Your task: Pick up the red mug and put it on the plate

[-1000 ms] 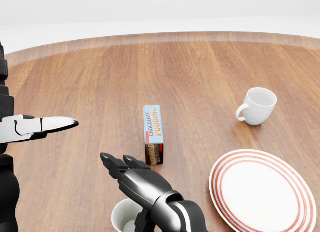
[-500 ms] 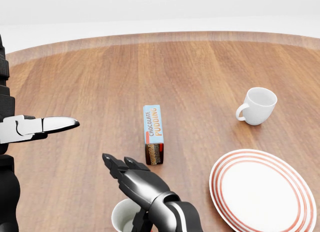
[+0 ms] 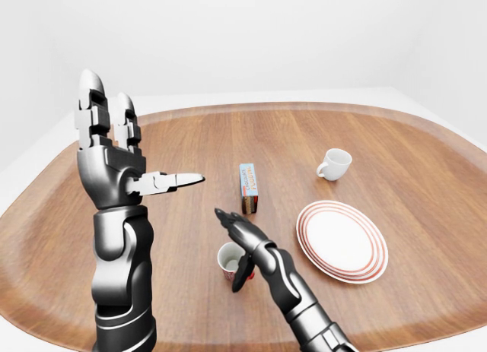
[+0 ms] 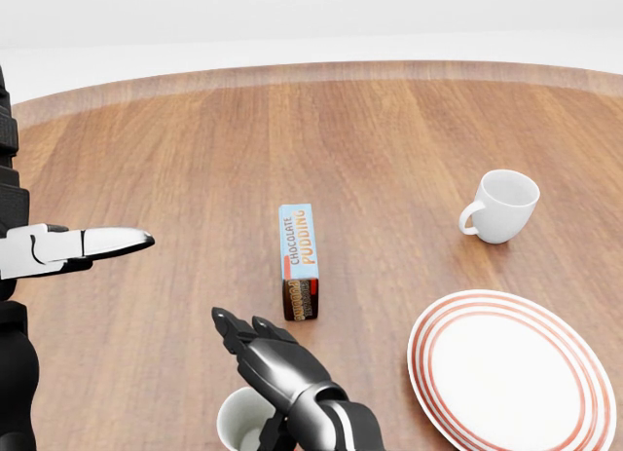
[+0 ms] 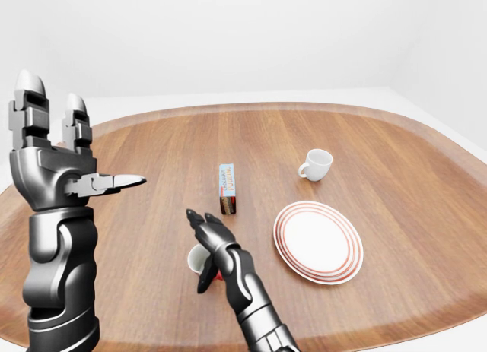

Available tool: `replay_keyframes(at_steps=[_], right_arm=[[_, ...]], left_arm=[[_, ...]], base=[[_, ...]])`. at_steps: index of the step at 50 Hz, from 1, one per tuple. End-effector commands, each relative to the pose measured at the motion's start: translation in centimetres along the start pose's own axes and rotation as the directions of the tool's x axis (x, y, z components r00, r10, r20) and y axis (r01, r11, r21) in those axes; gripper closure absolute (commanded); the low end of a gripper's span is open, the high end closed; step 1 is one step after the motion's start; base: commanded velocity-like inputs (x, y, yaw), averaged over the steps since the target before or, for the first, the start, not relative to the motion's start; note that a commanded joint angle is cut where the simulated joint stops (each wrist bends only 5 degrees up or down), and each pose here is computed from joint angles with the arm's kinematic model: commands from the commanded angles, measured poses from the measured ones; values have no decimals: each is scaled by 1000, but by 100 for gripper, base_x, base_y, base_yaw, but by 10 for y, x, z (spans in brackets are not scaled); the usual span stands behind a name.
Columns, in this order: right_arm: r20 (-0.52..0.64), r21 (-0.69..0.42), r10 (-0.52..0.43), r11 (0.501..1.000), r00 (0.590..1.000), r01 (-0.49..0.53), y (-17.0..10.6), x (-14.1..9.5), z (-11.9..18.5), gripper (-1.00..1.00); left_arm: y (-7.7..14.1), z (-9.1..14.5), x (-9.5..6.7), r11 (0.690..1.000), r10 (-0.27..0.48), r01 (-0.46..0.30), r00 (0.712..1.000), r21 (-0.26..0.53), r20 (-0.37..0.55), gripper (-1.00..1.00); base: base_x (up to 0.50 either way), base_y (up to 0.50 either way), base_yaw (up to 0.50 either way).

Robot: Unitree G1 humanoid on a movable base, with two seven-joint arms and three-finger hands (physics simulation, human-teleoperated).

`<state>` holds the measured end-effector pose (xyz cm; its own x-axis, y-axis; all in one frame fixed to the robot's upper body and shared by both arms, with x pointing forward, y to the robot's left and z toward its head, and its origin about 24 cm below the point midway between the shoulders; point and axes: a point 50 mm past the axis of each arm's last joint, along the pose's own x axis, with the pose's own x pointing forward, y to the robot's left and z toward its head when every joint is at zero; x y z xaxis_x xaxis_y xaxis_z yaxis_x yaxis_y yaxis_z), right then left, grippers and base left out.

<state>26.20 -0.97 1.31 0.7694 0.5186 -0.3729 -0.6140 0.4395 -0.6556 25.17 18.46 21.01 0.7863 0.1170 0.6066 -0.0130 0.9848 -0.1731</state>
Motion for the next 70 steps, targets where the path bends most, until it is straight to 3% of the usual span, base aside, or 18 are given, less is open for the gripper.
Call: replay_keyframes(at_steps=[1,9,10,11,12,13,35,48,63,70], right_arm=[[-31,10,22,1000,999,-22,11,4,-6,-100],[-65,13,34,999,997,-33,15,6,-14,-100],[-65,13,32,999,997,-31,15,6,-14,-80],[-65,11,35,999,997,-34,15,6,-15,-23],[-66,11,34,999,997,-33,15,5,-15,57],[-66,9,35,999,997,-34,15,5,-15,100],[-45,-19,27,999,999,-28,9,2,-9,100],[32,-63,-145,987,989,147,-62,-9,3,100],[127,-74,-260,960,957,270,-111,-29,20,100],[141,-91,-262,957,955,276,-117,-39,20,100]], left_arm=[[1,0,0,1000,3,-3,1000,-1,0,-100],[0,0,0,1000,2,-2,1000,-1,2,-100],[0,0,0,1000,1,-1,1000,-1,0,-100],[0,-1,0,1000,1,-1,1000,0,-3,-100],[0,-1,0,1000,1,-1,1000,0,-3,-100],[0,-1,0,1000,1,-1,1000,1,-4,-100],[3,-1,-1,1000,9,-9,1000,5,-8,-100],[3,-1,-1,1000,11,-11,1000,5,-6,-100],[4,1,0,1000,14,-14,1000,8,1,-100],[5,0,1,1000,17,-17,1000,7,0,-100]], base=[[0,0,0],[0,0,0],[0,0,0],[0,0,0],[0,0,0],[0,0,0],[0,0,0],[0,0,0],[0,0,0],[0,0,0]])
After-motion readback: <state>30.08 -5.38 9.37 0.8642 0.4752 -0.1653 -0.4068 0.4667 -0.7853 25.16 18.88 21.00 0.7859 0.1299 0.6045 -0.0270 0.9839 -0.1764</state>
